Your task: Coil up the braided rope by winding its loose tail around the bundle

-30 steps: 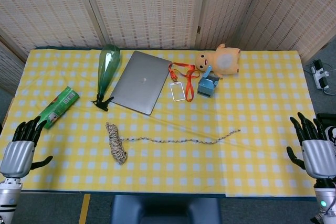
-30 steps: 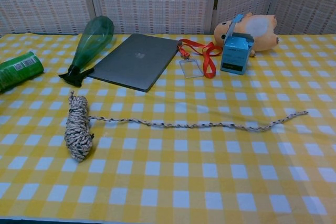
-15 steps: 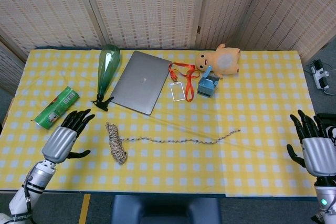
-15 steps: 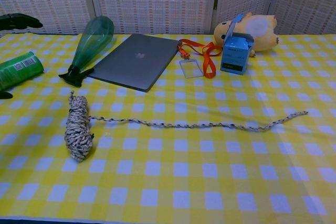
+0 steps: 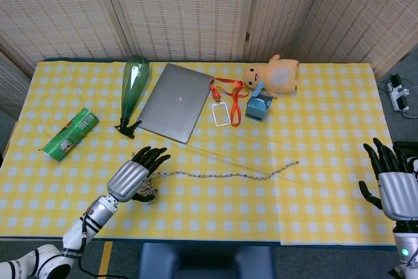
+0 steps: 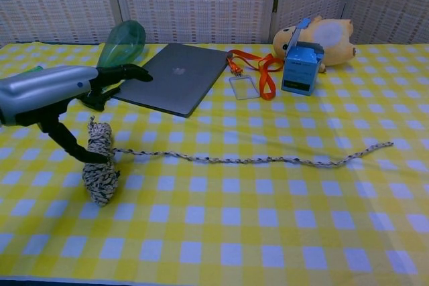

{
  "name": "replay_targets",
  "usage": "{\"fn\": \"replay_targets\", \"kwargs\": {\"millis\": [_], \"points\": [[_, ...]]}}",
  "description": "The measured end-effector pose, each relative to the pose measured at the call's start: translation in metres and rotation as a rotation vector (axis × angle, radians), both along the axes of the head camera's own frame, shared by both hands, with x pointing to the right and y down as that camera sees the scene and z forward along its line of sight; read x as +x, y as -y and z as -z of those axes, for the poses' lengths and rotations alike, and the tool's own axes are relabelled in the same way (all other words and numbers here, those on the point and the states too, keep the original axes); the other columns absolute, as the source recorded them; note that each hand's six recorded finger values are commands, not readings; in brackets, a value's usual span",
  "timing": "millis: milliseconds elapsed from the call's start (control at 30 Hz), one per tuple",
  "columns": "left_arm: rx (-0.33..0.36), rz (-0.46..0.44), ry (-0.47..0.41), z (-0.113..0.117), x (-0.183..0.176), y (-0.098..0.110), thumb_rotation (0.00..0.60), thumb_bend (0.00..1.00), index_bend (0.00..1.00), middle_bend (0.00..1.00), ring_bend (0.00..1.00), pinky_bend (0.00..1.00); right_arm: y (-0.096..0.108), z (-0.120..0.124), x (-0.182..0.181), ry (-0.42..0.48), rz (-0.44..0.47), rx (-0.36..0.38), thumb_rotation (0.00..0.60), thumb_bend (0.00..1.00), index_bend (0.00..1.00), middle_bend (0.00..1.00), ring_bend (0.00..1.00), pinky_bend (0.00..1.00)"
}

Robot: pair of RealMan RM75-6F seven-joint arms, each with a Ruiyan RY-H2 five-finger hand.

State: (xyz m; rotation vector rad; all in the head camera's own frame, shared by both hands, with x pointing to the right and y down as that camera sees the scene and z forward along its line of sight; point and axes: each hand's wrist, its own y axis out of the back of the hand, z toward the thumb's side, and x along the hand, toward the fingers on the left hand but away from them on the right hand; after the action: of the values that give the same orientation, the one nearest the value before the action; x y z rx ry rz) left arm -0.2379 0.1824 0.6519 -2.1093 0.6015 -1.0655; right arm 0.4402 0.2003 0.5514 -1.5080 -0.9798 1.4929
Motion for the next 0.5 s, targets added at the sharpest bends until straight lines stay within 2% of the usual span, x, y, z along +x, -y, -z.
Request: {"fn": "replay_targets", "kwargs": {"millis": [500], "points": [[-0.054, 0.074, 0.108, -0.049, 0.029, -0.003, 0.600, 0.17, 0.03, 0.03, 0.00, 0.00, 0.000, -0.007, -0.003, 0.013, 0.006, -0.021, 0.600, 0.40, 0.00, 0.00, 0.08, 0.00]]}}
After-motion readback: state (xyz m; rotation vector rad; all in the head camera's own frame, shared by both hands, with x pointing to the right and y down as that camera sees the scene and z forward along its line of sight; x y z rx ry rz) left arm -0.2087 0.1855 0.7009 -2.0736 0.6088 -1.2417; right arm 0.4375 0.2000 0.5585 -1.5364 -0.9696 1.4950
